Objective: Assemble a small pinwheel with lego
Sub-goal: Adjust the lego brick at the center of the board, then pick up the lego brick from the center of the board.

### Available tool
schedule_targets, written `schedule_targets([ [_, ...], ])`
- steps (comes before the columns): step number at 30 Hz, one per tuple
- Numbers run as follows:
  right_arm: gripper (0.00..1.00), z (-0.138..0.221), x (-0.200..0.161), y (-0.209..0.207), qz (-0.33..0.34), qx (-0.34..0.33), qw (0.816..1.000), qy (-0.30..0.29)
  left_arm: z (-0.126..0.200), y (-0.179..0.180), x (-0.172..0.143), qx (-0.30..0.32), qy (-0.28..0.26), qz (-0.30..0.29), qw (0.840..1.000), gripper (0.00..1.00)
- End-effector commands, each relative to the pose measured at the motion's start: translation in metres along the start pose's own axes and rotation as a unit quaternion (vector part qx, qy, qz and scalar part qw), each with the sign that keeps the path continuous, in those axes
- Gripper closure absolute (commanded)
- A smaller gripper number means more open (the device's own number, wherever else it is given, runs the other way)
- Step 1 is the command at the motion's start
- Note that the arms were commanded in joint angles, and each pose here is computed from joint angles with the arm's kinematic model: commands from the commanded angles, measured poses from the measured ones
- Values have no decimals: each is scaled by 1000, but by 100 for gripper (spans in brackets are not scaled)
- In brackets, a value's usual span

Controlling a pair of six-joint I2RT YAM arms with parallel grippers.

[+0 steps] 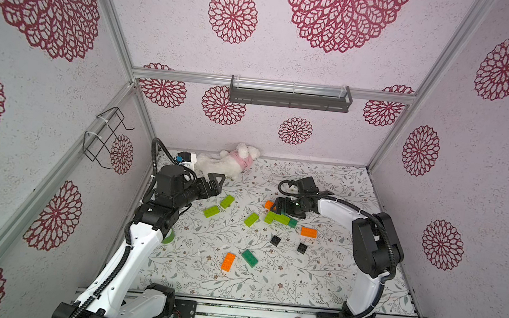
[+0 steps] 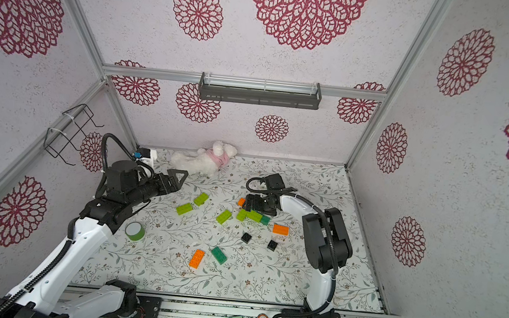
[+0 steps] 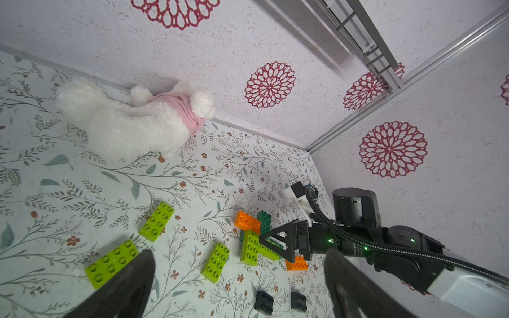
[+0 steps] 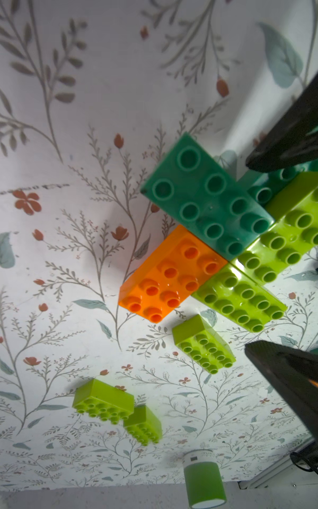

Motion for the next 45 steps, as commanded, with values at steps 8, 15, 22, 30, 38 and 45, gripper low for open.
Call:
schedule_targets([
  [8, 1, 19, -13, 39, -24, 16, 1000, -10, 2, 20, -27, 20, 48, -38, 998, 3],
  [15, 1, 50, -12, 18, -7, -92, 995, -20, 4, 24, -30, 33, 50, -40, 997, 3],
  [22, 4, 98, -59, 1, -34, -167, 985, 22, 10, 10, -38, 17, 30, -64, 997, 3],
  [30, 18, 113, -114, -13, -139, -198, 970, 26, 5, 1, -46, -2, 56, -44, 997, 3],
  [38, 30, 89, -124, -26, -184, -208, 960, 23, -7, 12, -56, 16, 88, -35, 995, 3],
  [45, 39, 71, -128, -34, -194, -220, 955, 35, -12, 11, -62, 10, 103, -29, 994, 3],
])
Point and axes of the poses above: each gripper's point midway between its finger pads, its own z axis back along the fingers, its own y axis along the line the jaws close on, x = y × z, the point moved 1 cm from there along z, back along the fingers, and after that the axes turned 15 degrees about z, right-handed, at the moved point
